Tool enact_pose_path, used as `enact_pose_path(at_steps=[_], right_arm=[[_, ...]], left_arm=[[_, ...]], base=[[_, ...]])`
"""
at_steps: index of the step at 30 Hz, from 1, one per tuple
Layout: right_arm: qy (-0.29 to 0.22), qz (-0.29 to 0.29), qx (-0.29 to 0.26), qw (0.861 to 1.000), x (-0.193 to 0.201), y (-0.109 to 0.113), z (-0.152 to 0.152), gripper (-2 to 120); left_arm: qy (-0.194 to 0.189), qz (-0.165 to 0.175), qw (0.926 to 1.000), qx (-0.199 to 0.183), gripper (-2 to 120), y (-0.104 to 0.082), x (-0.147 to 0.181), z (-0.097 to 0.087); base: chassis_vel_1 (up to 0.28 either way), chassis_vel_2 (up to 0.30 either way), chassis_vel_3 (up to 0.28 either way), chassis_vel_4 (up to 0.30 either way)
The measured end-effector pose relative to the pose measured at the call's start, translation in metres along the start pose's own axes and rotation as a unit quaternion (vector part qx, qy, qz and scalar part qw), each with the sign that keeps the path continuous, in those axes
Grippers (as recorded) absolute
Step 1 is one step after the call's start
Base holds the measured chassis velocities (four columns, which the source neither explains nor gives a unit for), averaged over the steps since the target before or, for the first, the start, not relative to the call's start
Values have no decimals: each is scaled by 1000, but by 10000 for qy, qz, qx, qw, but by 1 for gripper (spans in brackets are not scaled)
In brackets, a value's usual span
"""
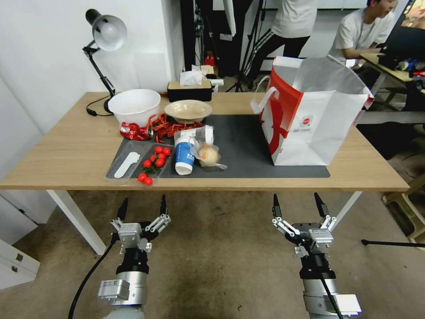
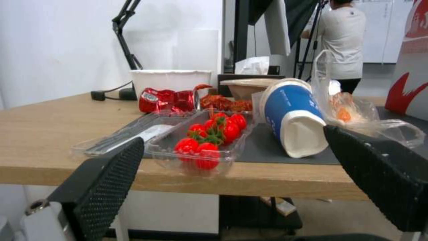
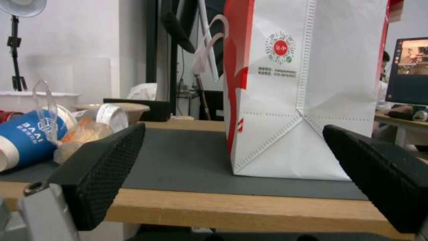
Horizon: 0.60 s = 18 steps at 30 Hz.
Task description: Pick up the food delivery bag from the floor and place it on the table.
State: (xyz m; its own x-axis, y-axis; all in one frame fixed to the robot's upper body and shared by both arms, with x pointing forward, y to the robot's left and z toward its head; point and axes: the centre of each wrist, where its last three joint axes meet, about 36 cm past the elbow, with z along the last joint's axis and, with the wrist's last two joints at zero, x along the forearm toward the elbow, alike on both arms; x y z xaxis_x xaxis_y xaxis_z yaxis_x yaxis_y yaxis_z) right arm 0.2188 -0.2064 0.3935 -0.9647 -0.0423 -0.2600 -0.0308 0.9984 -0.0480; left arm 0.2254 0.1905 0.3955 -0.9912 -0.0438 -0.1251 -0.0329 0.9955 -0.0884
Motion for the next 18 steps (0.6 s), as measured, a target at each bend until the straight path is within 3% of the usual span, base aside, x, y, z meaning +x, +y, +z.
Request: enact_pose_path(at_steps=[18], right_arm=[[3, 2, -6, 10000, 0, 0, 0, 100]], left_arm=[[2, 2, 10000, -5, 100, 0, 0, 0]], base=[[0, 0, 0, 0]])
